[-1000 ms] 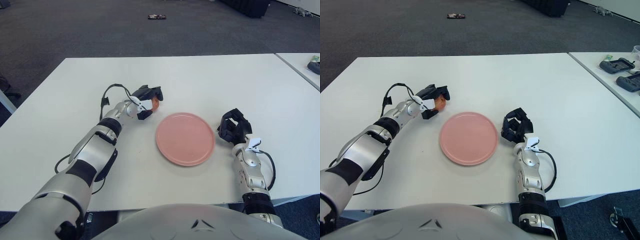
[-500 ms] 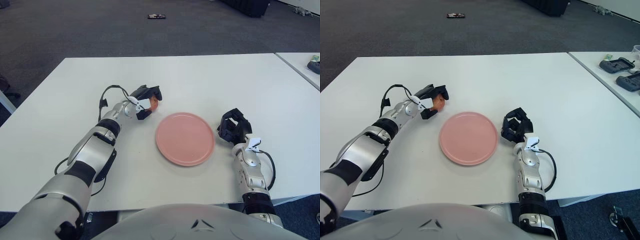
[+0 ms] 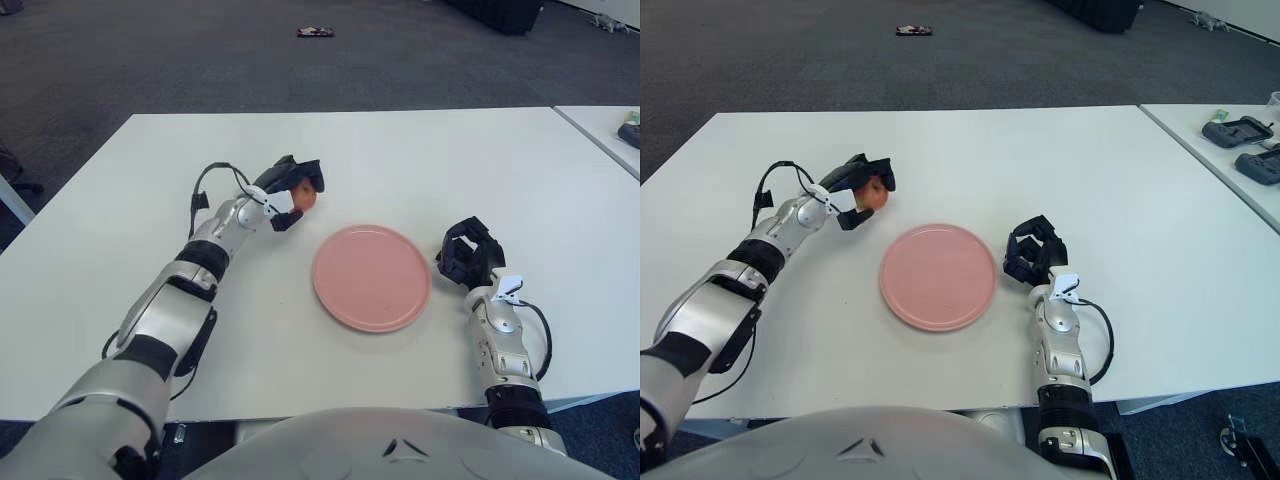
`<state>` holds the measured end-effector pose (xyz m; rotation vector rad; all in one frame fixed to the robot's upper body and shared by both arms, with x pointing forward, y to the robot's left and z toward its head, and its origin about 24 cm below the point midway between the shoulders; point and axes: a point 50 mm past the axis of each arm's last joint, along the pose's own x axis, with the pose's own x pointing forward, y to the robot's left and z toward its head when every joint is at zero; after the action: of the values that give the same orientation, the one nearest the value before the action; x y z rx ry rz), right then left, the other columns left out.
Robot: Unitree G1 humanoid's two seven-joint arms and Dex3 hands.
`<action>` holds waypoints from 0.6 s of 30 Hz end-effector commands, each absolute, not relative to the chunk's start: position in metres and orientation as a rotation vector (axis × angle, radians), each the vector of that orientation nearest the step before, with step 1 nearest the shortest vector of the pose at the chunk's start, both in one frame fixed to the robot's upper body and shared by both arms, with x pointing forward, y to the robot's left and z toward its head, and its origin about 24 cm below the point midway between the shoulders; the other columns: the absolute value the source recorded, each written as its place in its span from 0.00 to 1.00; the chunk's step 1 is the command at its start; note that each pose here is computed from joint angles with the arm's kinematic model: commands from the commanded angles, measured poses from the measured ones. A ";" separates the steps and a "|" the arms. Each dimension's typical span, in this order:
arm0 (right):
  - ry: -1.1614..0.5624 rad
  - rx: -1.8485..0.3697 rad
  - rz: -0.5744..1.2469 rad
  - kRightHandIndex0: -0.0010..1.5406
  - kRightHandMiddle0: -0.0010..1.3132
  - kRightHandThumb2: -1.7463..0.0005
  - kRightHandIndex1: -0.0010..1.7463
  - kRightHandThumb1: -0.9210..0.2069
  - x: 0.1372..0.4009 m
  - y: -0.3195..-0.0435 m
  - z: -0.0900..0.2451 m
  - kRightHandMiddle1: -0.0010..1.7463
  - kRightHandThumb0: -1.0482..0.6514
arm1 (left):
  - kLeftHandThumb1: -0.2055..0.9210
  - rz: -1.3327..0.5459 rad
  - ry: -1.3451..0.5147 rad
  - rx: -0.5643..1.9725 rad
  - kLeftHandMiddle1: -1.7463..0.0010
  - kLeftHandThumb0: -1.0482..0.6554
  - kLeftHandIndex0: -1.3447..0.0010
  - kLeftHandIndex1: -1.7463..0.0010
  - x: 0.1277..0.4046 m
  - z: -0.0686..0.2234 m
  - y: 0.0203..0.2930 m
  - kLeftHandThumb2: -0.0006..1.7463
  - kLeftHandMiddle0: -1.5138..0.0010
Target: Put the apple into the plate.
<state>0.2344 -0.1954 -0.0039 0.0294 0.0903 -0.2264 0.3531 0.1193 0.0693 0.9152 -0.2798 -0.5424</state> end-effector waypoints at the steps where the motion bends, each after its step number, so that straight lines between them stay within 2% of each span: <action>1: 0.209 0.033 -0.246 0.45 0.38 0.34 0.97 0.41 0.224 -0.196 -0.024 1.00 0.36 | 0.08 -0.530 -0.375 0.881 0.12 0.61 0.48 0.00 0.348 0.086 0.120 0.99 0.34; 18: 0.210 0.043 -0.227 0.45 0.38 0.35 0.98 0.41 0.223 -0.196 -0.026 1.00 0.36 | 0.08 -0.596 -0.654 0.866 0.11 0.61 0.47 0.00 0.307 0.116 0.103 1.00 0.34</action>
<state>0.2347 -0.1942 -0.0043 0.0311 0.0876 -0.2167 0.3137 0.1027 0.1070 0.8543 -0.6037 -0.5838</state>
